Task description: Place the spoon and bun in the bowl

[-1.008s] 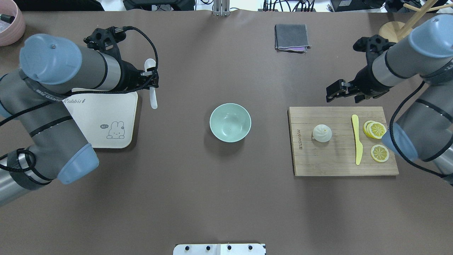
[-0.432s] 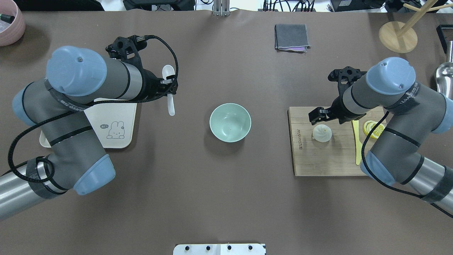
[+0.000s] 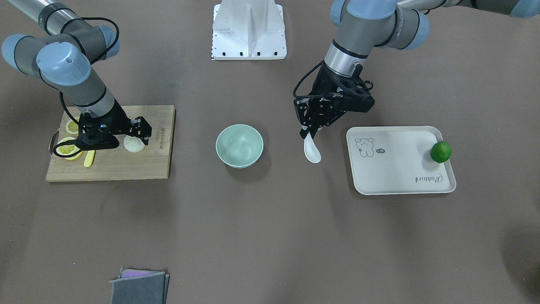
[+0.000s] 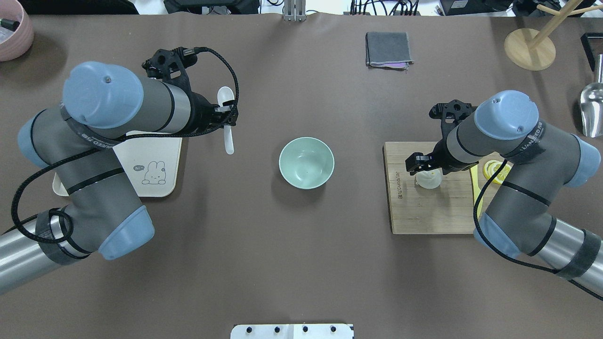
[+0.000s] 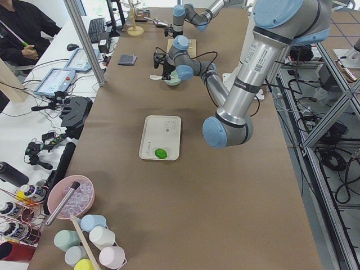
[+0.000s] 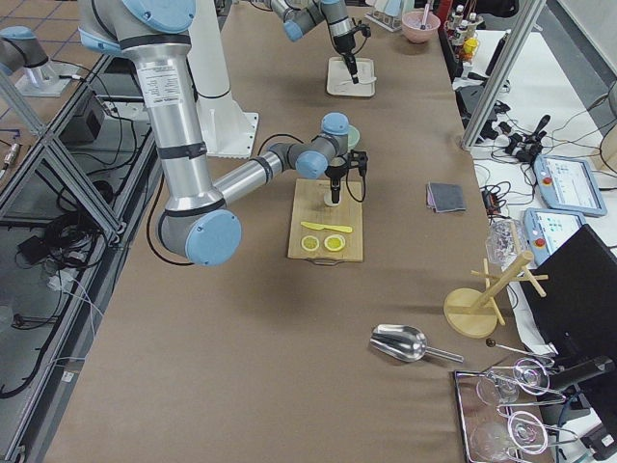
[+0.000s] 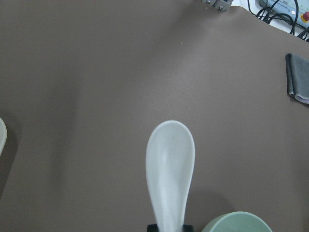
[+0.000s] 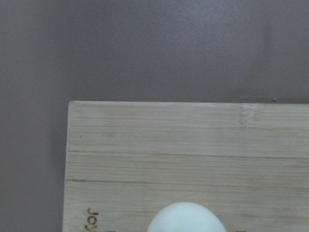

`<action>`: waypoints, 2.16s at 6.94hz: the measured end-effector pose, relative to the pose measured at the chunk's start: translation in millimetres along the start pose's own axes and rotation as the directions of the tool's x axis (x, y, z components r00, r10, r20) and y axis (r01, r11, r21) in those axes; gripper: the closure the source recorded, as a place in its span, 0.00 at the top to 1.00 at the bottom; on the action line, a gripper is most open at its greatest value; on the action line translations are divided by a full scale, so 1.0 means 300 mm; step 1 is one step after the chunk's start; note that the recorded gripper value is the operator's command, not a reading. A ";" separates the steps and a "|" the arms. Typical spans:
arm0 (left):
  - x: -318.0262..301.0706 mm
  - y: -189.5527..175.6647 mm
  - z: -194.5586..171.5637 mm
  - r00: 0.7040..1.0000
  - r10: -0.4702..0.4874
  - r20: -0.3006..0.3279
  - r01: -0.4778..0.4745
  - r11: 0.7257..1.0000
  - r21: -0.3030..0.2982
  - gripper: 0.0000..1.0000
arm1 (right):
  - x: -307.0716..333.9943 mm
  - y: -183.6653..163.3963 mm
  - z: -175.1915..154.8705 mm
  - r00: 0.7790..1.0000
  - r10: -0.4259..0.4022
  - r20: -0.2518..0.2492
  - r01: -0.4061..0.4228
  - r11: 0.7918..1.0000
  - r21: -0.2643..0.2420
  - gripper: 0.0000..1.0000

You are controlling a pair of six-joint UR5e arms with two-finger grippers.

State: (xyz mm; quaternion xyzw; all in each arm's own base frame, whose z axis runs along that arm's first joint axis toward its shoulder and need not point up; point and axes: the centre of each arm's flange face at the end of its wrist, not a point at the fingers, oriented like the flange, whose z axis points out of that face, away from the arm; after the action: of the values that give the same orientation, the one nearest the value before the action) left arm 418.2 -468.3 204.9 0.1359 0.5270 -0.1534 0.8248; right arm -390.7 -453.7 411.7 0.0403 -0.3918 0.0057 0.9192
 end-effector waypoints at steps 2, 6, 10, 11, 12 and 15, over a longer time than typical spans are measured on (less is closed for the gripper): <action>0.007 0.000 0.006 1.000 0.002 0.000 -0.002 1.000 0.000 0.00 | -0.005 -0.001 0.006 1.000 0.003 -0.008 -0.003 1.000 -0.002 0.00; 0.082 0.072 0.039 1.000 0.019 -0.017 -0.020 1.000 -0.024 0.00 | -0.102 -0.151 -0.172 0.997 0.044 0.060 -0.044 0.999 0.004 0.00; 0.280 0.394 0.161 0.995 0.093 0.034 -0.091 0.994 -0.062 0.00 | -0.255 -0.220 -0.277 0.994 0.054 0.097 -0.057 0.998 0.022 0.00; 0.309 0.411 0.201 0.994 0.098 0.052 -0.095 0.994 -0.057 0.00 | -0.286 -0.219 -0.288 0.992 0.067 0.109 -0.070 0.997 0.023 0.00; 0.335 0.412 0.241 0.993 0.102 0.067 -0.099 0.994 -0.046 0.00 | -0.308 -0.213 -0.289 0.991 0.071 0.116 -0.074 0.997 0.020 0.00; 0.441 0.419 0.329 0.990 0.110 0.090 -0.108 0.994 -0.025 0.00 | -0.333 -0.199 -0.278 0.989 0.080 0.121 -0.082 0.997 0.012 0.00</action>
State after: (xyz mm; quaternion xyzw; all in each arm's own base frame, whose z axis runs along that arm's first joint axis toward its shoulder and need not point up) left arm 602.4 -405.9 132.6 0.1491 0.4821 -0.1089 0.8564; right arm -397.3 -504.5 278.0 0.0323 -0.4476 0.0440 0.8926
